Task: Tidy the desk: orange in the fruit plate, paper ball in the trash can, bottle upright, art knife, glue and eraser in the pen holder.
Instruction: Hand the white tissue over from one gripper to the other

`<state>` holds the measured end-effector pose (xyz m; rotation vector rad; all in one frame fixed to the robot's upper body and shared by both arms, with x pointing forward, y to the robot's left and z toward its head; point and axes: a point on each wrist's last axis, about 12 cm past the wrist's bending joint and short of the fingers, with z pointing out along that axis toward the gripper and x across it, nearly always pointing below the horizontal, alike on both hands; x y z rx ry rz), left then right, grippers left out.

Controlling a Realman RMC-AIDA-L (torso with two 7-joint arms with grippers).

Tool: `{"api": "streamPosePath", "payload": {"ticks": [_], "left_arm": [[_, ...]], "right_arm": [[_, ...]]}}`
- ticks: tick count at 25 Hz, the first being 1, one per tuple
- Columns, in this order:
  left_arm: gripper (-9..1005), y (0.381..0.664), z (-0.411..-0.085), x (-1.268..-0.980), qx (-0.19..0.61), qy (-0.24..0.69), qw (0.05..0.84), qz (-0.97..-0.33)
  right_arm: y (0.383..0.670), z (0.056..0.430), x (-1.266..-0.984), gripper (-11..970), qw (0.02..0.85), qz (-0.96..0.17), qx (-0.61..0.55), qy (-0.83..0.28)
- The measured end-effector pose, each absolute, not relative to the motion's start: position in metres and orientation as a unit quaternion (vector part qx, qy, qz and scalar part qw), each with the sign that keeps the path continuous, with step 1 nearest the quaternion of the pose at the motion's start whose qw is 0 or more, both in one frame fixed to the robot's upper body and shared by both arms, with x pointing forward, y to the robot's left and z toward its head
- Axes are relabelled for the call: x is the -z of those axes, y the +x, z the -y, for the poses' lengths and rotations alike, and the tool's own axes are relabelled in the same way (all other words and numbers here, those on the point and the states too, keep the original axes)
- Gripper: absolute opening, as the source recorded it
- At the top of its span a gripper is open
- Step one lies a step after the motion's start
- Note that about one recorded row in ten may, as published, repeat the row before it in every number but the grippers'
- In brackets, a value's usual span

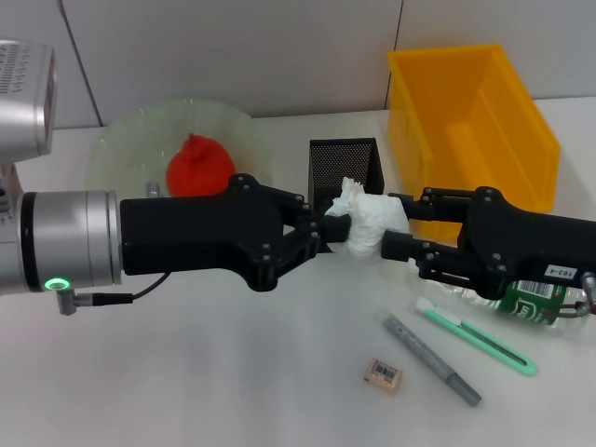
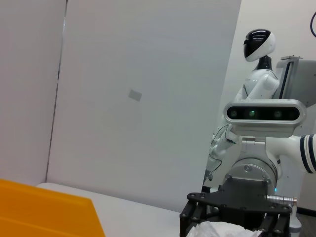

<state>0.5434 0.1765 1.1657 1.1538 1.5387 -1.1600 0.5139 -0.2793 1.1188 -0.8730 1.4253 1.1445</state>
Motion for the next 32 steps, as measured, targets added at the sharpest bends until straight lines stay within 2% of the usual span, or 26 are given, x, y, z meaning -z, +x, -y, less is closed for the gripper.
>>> {"api": "streamPosePath", "payload": {"ticks": [18, 32], "left_arm": [[34, 0.5429, -0.1788, -1.166, 0.469, 0.46, 0.43, -0.619], [424, 0.5423, -0.1862, -1.1672, 0.468, 0.452, 0.437, -0.621]], "right_arm": [[0.5108, 0.2811, -1.1185, 463, 0.528, -0.596, -0.481, -0.366], [0.5084, 0.2819, -1.1178, 455, 0.525, -0.597, -0.486, -0.363]]}}
